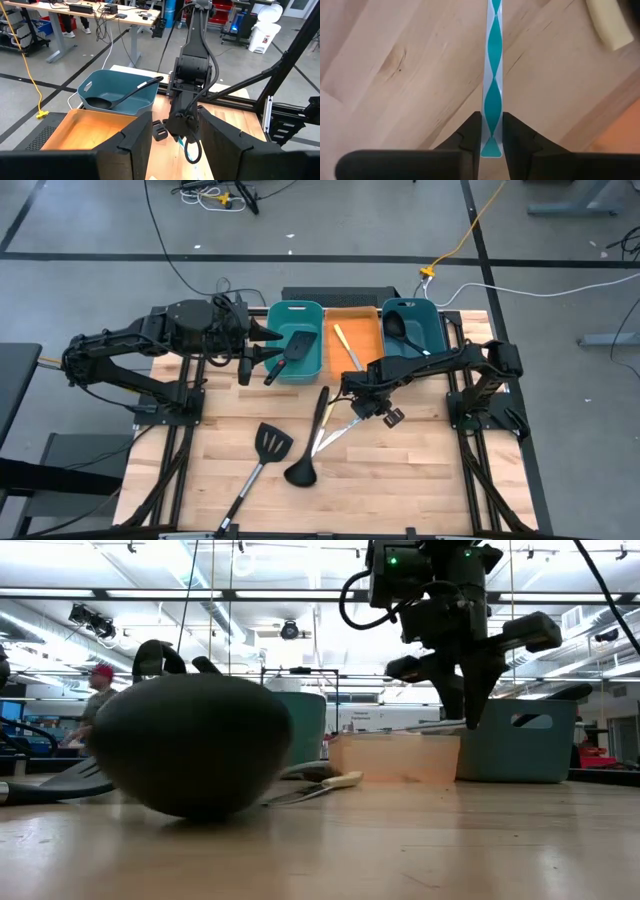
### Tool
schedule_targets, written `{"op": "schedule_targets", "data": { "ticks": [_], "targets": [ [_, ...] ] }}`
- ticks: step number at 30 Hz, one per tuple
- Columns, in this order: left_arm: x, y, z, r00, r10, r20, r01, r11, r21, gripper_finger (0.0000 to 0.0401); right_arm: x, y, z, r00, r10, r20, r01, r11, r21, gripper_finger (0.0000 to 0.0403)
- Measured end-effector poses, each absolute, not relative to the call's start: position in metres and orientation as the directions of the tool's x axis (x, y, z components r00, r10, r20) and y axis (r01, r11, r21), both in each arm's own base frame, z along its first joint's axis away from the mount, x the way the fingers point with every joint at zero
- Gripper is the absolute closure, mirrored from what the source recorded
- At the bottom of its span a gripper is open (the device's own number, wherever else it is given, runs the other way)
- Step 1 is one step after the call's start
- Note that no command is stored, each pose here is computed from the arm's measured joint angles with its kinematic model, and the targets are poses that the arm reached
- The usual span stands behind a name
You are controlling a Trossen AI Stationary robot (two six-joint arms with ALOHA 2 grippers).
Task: Pick & Place Kitchen Items
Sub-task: Put the blue table knife into the orange bin
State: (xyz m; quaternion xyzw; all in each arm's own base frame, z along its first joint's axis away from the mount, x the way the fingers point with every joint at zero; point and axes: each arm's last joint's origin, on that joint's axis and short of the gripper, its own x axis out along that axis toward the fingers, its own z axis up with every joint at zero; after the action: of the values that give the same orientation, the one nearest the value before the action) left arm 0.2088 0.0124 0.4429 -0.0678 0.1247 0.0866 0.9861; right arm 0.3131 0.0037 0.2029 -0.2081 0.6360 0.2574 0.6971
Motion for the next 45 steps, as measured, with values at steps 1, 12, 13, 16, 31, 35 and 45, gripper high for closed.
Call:
{"op": "schedule_targets", "data": {
  "ticks": [1, 12, 13, 16, 31, 35, 45],
  "targets": [
    [0.209, 0.012, 0.443, 0.954, 0.154, -0.258, -0.188, 0.976, -0.112, 0.0234, 0.313, 0.004, 0.203, 0.060, 0.094, -0.994, -0.621, 0.783, 0.037, 0.0340],
    [0.209, 0.012, 0.443, 0.954, 0.154, -0.257, -0.188, 0.976, -0.112, 0.0234, 0.311, 0.000, 0.208, 0.077, 0.087, -0.993, -0.567, 0.823, 0.028, 0.0339],
    [0.209, 0.012, 0.443, 0.954, 0.154, -0.257, -0.188, 0.976, -0.112, 0.0234, 0.311, -0.002, 0.210, 0.083, 0.087, -0.993, -0.556, 0.831, 0.026, 0.0339],
    [0.209, 0.012, 0.443, 0.954, 0.154, -0.257, -0.188, 0.976, -0.111, 0.0234, 0.309, -0.009, 0.215, 0.106, 0.083, -0.991, -0.516, 0.856, 0.016, 0.0337],
    [0.209, 0.013, 0.443, 0.954, 0.155, -0.257, -0.187, 0.976, -0.108, 0.0234, 0.283, -0.050, 0.266, 0.318, 0.029, -0.948, -0.285, 0.956, -0.067, 0.0335],
    [0.209, 0.013, 0.443, 0.954, 0.155, -0.256, -0.187, 0.976, -0.108, 0.0234, 0.277, -0.061, 0.272, 0.349, 0.009, -0.937, -0.218, 0.973, -0.072, 0.0335],
    [0.209, 0.013, 0.443, 0.955, 0.155, -0.252, -0.188, 0.976, -0.111, 0.0234, 0.272, -0.089, 0.275, 0.378, -0.066, -0.924, 0.007, 0.998, -0.069, 0.0336]
  ]
}}
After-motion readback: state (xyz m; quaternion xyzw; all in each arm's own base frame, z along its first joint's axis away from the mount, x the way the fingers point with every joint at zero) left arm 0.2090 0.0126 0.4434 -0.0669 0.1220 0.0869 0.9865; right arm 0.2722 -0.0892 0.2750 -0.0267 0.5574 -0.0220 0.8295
